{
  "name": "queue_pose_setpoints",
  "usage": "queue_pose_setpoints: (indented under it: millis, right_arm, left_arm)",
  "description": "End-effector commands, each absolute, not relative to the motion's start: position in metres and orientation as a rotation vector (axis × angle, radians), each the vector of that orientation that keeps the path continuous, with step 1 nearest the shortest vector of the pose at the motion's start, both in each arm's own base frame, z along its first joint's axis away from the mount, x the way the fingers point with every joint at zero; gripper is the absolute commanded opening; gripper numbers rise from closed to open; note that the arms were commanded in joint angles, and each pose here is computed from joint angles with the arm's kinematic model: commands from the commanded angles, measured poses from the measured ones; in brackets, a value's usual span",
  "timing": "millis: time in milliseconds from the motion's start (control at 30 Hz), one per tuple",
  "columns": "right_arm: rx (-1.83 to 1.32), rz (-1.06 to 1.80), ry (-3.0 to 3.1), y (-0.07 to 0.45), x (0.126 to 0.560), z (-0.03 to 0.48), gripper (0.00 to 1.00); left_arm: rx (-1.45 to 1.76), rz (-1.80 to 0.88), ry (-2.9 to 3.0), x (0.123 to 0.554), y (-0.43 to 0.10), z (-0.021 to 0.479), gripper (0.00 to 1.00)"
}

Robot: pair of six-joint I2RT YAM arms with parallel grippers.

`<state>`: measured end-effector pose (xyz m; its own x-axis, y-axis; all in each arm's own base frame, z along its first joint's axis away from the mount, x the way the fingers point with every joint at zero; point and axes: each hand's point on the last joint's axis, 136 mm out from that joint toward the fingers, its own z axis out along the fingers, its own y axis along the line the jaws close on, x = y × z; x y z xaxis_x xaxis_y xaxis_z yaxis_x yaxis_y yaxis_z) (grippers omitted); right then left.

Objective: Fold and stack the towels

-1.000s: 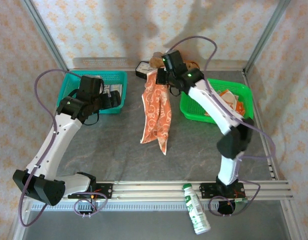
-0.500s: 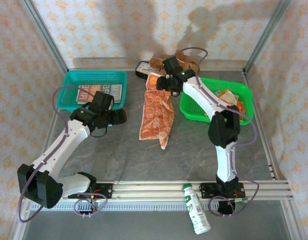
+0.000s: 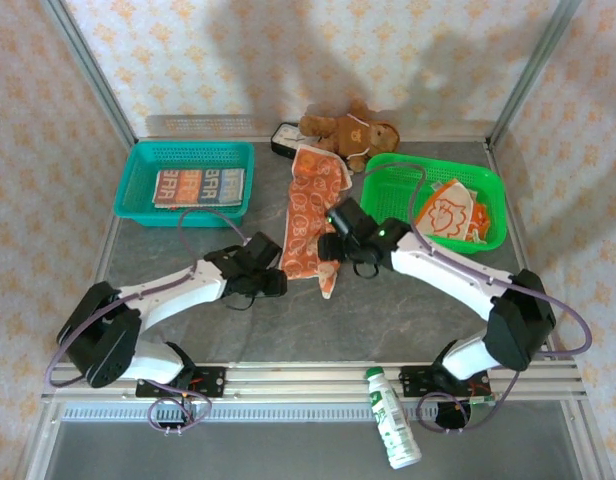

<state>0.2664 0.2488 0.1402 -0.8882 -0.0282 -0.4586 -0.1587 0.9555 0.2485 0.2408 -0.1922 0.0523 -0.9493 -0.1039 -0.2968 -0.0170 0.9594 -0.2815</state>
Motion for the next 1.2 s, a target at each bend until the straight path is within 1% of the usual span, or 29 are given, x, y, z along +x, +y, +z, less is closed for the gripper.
queue_pose_setpoints:
  millis: [0, 100, 167, 333, 367, 400, 500, 533, 600, 633, 667, 700, 733, 767, 900, 1000, 1100, 1167]
  right_arm:
    - [-0.018, 0.413, 2.627, 0.247, 0.253, 0.13, 0.58]
    - [-0.004, 0.423, 2.658, 0.253, 0.241, 0.113, 0.58]
    - [0.004, 0.458, 2.678, 0.26, 0.237, 0.104, 0.58]
    - [0.017, 0.464, 2.706, 0.268, 0.239, 0.088, 0.58]
    - [0.015, 0.461, 2.71, 0.27, 0.24, 0.085, 0.56]
    - [0.012, 0.454, 2.715, 0.271, 0.242, 0.082, 0.54]
    - [0.015, 0.406, 2.738, 0.271, 0.244, 0.072, 0.43]
    - [0.016, 0.397, 2.74, 0.27, 0.244, 0.07, 0.42]
    - [0.023, 0.37, 2.734, 0.267, 0.246, 0.069, 0.31]
    - [0.024, 0.358, 2.728, 0.266, 0.247, 0.07, 0.27]
    - [0.022, 0.345, 2.721, 0.264, 0.248, 0.071, 0.2]
    - [0.02, 0.332, 2.715, 0.261, 0.248, 0.073, 0.11]
    - [0.019, 0.32, 2.708, 0.26, 0.249, 0.075, 0.05]
    - [0.017, 0.306, 2.701, 0.258, 0.25, 0.079, 0.01]
    - [0.004, 0.312, 2.674, 0.253, 0.25, 0.095, 0.01]
    - [-0.013, 0.346, 2.668, 0.254, 0.247, 0.104, 0.0]
    - [-0.022, 0.372, 2.678, 0.255, 0.243, 0.105, 0.0]
    - [0.002, 0.335, 2.672, 0.248, 0.243, 0.104, 0.0]
  left_arm:
    - [-0.101, -0.459, 2.72, 0.262, -0.209, 0.054, 0.46]
    - [-0.083, -0.441, 2.711, 0.271, -0.214, 0.048, 0.42]
    - [-0.074, -0.41, 2.711, 0.276, -0.214, 0.044, 0.41]
    - [-0.055, -0.287, 2.712, 0.288, -0.208, 0.038, 0.35]
    - [-0.054, -0.267, 2.709, 0.29, -0.206, 0.038, 0.34]
    - [-0.052, -0.249, 2.703, 0.292, -0.205, 0.038, 0.31]
    - [-0.042, -0.234, 2.69, 0.298, -0.206, 0.039, 0.29]
    - [-0.038, -0.235, 2.688, 0.3, -0.207, 0.041, 0.29]
    - [-0.031, -0.217, 2.683, 0.303, -0.207, 0.042, 0.13]
    - [-0.031, -0.207, 2.678, 0.305, -0.206, 0.044, 0.11]
    - [-0.031, -0.196, 2.674, 0.306, -0.205, 0.045, 0.03]
    - [-0.033, -0.181, 2.67, 0.306, -0.203, 0.047, 0.0]
    - [-0.036, -0.165, 2.665, 0.306, -0.2, 0.05, 0.0]
    - [-0.039, -0.145, 2.659, 0.305, -0.196, 0.054, 0.0]
    - [-0.062, -0.035, 2.639, 0.297, -0.173, 0.08, 0.0]
    - [-0.058, -0.007, 2.645, 0.288, -0.162, 0.093, 0.0]
    - [-0.023, -0.108, 2.654, 0.282, -0.173, 0.093, 0.0]
    - [-0.015, -0.164, 2.671, 0.282, -0.183, 0.088, 0.21]
